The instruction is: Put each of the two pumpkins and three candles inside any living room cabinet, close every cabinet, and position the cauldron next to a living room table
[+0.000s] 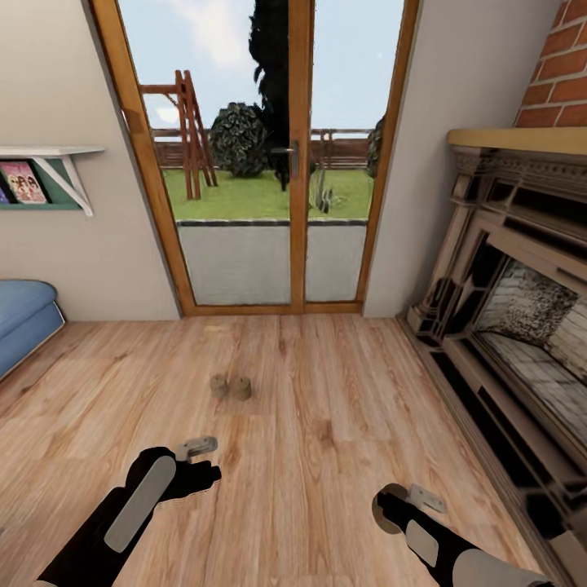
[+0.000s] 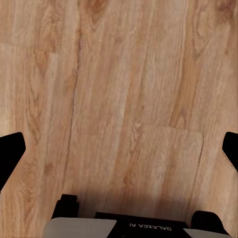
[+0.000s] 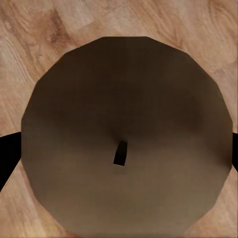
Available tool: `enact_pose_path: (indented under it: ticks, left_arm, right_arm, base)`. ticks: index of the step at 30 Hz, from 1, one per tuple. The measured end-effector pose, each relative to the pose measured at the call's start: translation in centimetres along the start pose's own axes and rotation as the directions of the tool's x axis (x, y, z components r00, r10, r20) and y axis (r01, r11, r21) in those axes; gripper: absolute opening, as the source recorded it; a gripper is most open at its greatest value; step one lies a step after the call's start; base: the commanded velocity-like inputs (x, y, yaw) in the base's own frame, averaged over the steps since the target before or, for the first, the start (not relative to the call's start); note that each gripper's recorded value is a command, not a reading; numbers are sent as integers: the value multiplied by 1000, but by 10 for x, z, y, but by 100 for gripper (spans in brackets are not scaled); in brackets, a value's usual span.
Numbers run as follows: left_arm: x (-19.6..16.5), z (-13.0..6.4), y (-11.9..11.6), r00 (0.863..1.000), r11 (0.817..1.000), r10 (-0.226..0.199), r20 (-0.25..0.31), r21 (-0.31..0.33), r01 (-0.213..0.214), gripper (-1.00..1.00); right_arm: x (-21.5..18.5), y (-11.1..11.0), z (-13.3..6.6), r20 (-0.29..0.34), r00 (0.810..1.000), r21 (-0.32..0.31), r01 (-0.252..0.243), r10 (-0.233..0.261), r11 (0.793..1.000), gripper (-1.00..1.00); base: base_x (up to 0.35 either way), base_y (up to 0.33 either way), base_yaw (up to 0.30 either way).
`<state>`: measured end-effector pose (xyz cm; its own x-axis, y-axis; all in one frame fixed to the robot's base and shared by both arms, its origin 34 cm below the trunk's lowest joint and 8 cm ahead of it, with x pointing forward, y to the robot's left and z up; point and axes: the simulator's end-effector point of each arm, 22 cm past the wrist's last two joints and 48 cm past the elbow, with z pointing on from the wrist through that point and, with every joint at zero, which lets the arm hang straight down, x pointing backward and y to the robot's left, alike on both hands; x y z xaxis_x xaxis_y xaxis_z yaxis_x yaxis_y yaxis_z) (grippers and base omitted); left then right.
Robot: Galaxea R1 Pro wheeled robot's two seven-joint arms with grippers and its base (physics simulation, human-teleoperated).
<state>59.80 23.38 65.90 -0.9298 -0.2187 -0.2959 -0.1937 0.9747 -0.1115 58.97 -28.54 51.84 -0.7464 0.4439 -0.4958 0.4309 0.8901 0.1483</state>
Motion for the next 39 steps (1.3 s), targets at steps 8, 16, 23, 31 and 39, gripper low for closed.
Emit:
enact_pose_path:
  ticks: [8,16,23,31,39]
  left_arm:
    - [0,0,1,1000,1000,-3,0,0,3,100]
    - [-1,0,1,1000,1000,-3,1,0,3,100]
    - [-1,0,2,1000,1000,-8,3,-1,8,100]
    - [-5,0,1,999,1000,-26,21,2,26,100]
    - [1,14,21,997,996,-77,20,-42,78,100]
  right_arm:
    - [0,0,0,0,1000,0,1,-1,1000,-100]
    - [0,0,0,0,1000,0,0,0,1000,-100]
    - [0,0,0,0,1000,0,0,0,1000,-100]
    - [0,0,0,0,1000,-1,0,0,1000,-100]
    - [0,0,0,0,1000,-1,0,0,1000,-100]
  base:
    - [340,0,0]
    - [340,0,0]
    - [340,0,0]
    - [340,0,0]
    - [330,0,0]
